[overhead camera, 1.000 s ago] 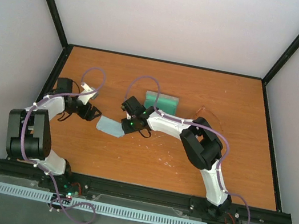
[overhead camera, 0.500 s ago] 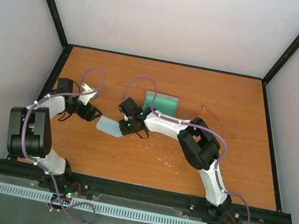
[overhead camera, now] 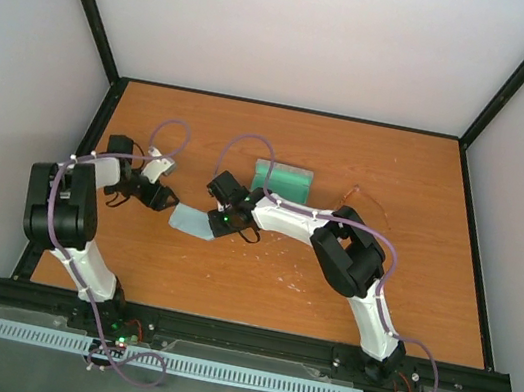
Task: Organize the sunglasses
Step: Pick up the glasses cleaning cloth from the center of the board.
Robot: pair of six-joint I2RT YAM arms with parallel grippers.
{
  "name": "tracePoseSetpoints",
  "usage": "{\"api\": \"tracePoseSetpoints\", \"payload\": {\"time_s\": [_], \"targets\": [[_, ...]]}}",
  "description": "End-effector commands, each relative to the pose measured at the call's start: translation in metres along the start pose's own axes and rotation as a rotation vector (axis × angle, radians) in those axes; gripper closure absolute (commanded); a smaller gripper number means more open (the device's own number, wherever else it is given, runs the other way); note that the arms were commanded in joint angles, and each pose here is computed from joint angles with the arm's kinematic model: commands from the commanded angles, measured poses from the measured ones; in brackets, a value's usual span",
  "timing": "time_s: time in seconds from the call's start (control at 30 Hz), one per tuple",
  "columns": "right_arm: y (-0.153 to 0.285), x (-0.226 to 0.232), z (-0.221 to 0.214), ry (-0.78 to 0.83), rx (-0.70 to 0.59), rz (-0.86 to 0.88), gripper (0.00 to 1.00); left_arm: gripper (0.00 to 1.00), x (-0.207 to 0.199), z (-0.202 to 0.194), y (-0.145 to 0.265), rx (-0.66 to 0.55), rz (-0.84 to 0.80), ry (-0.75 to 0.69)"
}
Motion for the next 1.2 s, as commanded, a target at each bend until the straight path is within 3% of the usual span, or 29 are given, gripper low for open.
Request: {"api": "tracePoseSetpoints", "payload": {"time_s": [0.0, 0.37, 0.57, 1.17], "targets": [[-0.008, -0.004, -0.008, 0.005, 0.033, -0.043, 0.97, 0.31, 0.009, 0.012, 0.002, -0.019, 0.0, -0.043], [-0.007, -0.002, -0.008, 0.013, 0.036, -0.029, 0.97, 0.47, -0.008, 0.006, -0.015, 0.029, -0.087, -0.074], [-0.007, -0.002, -0.008, 0.015, 0.039, -0.029, 0.97, 0.48, -0.008, 0.008, -0.021, 0.049, -0.089, -0.087], [-0.005, -0.002, -0.007, 0.015, 0.033, -0.03, 0.97, 0.67, -0.027, -0.001, -0.02, 0.117, -0.074, -0.137]]}}
Point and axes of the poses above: each gripper's point midway between its finger pads, its own y axis back along the fingers, its own x axis along the line the jaws close on, z = x × y, the point moved 8 cm from there along y, back along the fingers, and after that the axes turned 8 degrees about -y, right-handed, at the moved point
